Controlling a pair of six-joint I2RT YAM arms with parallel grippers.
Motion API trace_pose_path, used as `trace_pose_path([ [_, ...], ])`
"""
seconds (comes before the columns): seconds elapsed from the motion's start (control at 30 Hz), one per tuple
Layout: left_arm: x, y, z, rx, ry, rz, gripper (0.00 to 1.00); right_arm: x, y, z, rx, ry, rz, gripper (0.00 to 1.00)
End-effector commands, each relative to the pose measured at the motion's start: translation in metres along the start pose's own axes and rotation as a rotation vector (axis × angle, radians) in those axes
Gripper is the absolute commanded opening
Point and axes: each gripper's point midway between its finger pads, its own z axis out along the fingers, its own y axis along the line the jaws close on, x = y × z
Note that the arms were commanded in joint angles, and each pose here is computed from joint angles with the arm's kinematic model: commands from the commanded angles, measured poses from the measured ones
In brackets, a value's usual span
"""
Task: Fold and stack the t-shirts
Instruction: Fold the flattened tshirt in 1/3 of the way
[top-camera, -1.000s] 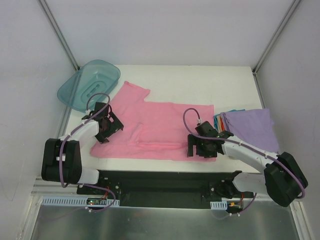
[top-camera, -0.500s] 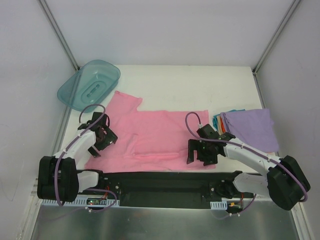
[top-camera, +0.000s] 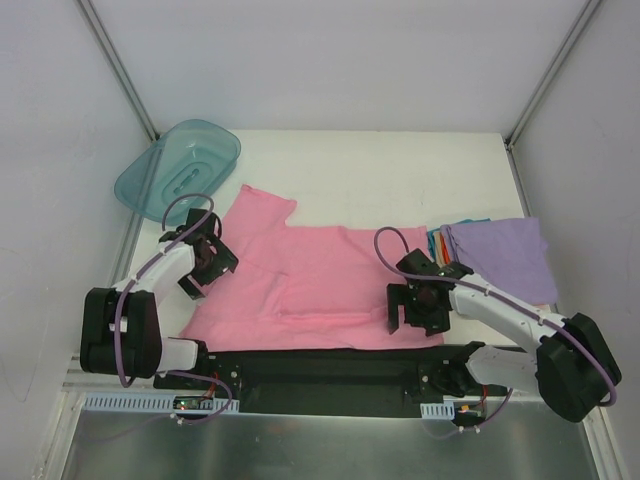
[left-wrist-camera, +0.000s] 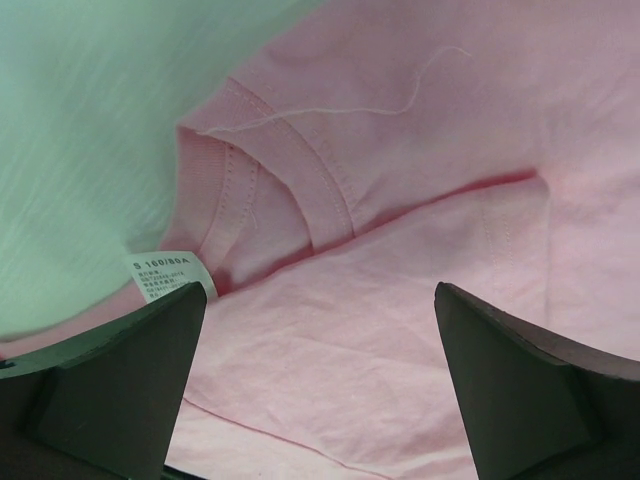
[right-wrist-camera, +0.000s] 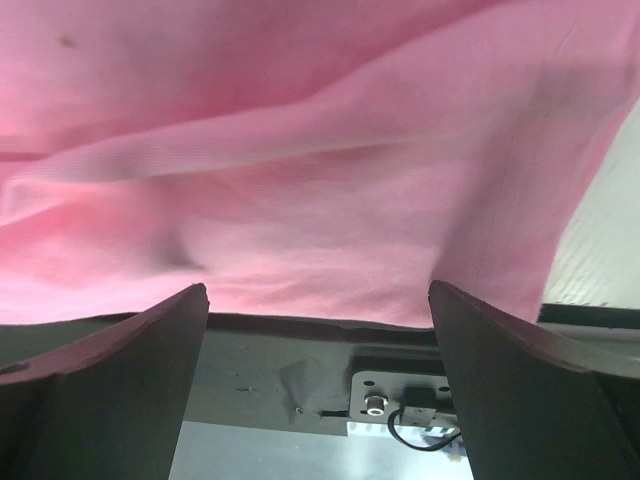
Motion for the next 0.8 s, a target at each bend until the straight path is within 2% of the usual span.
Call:
trace_pose_path([
  [0.0,-0.013,-0.02,-0.023,0.118,-0.031,0.012,0.99,-0.032,0.025,-0.034,-0.119,-0.143,-0.109,0.96],
  [0.17,-0.021,-0.036,-0.053,0.257,-0.078,0.028,0.99,-0.037,0.072,-0.056,-0.331,-0.218,-0.315,0.96],
  [0.3,-0.03,-0.047,-0.074,0.332,-0.118,0.052,0.99,-0.026,0.13,-0.064,-0.532,-0.196,-0.453,0.96],
  [0.43,-0.038,-0.048,-0.083,0.347,-0.156,0.044,0.99,-0.017,0.167,-0.064,-0.594,-0.166,-0.555,0.96],
  [0.57,-0.044,-0.049,-0.084,0.336,-0.177,0.054,0.99,-0.002,0.192,-0.061,-0.676,-0.083,-0.606,0.96],
  [0.77,-0.042,-0.049,-0.075,0.307,-0.15,0.058,0.99,0.024,0.216,-0.067,-0.787,-0.027,-0.724,0.96],
])
